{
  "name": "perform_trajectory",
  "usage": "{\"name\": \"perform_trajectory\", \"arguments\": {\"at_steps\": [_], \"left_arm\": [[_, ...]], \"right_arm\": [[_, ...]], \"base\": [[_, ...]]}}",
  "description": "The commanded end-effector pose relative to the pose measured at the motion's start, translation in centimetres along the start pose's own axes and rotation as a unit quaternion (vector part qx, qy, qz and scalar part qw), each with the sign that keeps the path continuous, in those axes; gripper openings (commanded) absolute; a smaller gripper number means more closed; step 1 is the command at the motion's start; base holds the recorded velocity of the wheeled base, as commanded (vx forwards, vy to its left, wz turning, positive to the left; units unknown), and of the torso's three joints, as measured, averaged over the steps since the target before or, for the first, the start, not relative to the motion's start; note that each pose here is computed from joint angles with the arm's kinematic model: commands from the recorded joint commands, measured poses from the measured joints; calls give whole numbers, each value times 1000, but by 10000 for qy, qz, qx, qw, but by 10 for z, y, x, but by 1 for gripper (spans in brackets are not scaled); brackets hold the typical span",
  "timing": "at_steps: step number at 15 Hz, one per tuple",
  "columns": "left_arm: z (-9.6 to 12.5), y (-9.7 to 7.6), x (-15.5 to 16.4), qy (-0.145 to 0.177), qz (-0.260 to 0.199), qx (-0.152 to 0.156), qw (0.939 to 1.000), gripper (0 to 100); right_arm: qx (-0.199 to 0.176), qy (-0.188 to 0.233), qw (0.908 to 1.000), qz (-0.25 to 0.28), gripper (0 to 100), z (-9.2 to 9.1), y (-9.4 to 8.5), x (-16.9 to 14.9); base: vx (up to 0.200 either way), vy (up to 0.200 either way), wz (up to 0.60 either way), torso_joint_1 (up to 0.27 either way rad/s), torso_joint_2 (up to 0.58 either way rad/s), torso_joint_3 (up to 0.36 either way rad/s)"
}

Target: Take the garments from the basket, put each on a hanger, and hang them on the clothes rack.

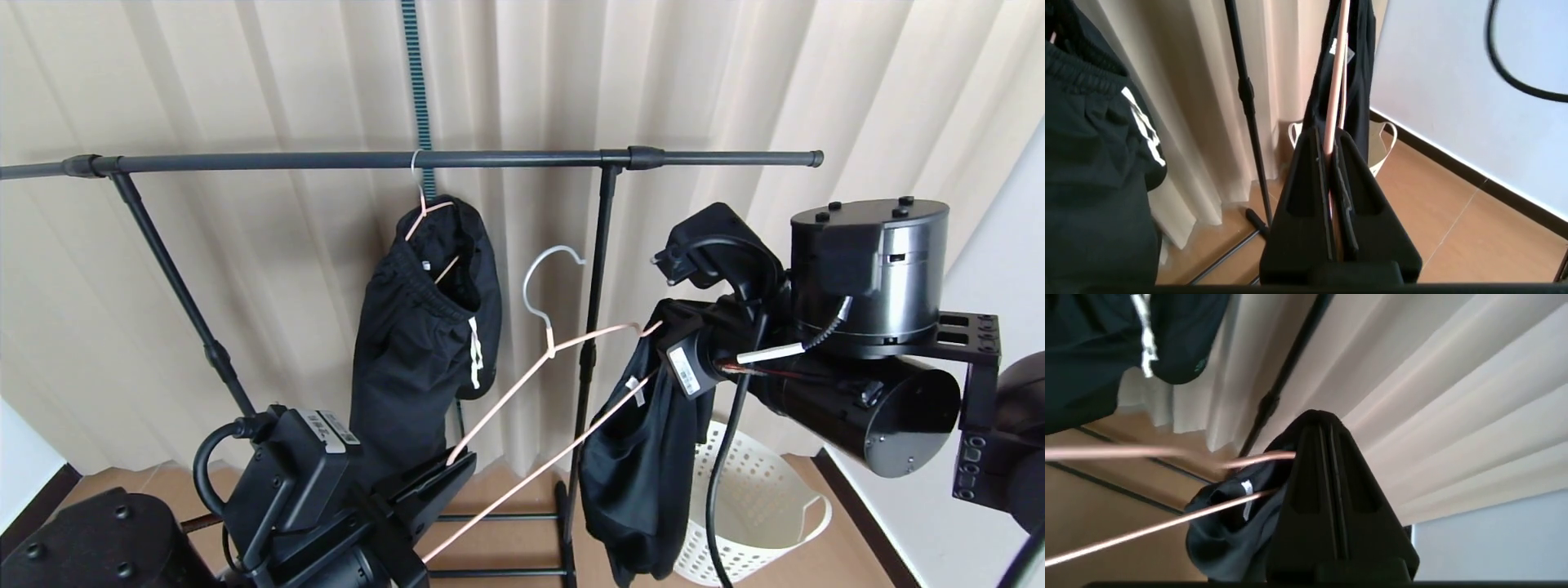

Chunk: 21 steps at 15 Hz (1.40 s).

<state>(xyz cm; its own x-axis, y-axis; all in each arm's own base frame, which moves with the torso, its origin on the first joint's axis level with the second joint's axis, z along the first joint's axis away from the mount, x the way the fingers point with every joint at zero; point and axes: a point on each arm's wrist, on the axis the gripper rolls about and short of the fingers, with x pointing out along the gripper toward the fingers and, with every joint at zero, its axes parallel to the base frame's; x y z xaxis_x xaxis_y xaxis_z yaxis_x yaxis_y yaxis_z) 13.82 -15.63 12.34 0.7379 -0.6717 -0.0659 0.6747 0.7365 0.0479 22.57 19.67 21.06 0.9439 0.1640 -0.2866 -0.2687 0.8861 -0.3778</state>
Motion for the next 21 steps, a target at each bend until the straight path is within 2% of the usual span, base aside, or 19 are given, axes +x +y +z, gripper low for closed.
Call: {"name": "perform_trajectory", "arguments": {"at_steps": [1, 7, 11, 12, 16, 21], "left_arm": [[-1, 0, 1, 29, 3, 3, 10000, 0], [-1, 4, 2, 26, 111, -6, 9999, 0], [-2, 5, 2, 42, 118, -4, 9999, 0], [-2, 5, 2, 42, 125, 10, 9999, 0], [-1, 10, 4, 18, 249, -1, 9997, 0], [0, 12, 4, 4, 288, -5, 9996, 0]], "right_arm": [[5, -83, 9999, 92, 0, 0, 1, -11], [46, -268, 9994, 232, 0, 7, 3, -22], [3, -387, 9980, 493, 0, 10, 13, -29], [54, -526, 9967, 611, 0, 12, 14, -33], [130, -683, 9950, 719, 0, 14, 10, -39], [21, -804, 9893, 1216, 0, 15, 25, -48]], "base": [[0, 0, 0, 0, 0, 0], [0, 0, 0, 0, 0, 0], [0, 0, 0, 0, 0, 0], [0, 0, 0, 0, 0, 0], [0, 0, 0, 0, 0, 0], [0, 0, 0, 0, 0, 0]]}}
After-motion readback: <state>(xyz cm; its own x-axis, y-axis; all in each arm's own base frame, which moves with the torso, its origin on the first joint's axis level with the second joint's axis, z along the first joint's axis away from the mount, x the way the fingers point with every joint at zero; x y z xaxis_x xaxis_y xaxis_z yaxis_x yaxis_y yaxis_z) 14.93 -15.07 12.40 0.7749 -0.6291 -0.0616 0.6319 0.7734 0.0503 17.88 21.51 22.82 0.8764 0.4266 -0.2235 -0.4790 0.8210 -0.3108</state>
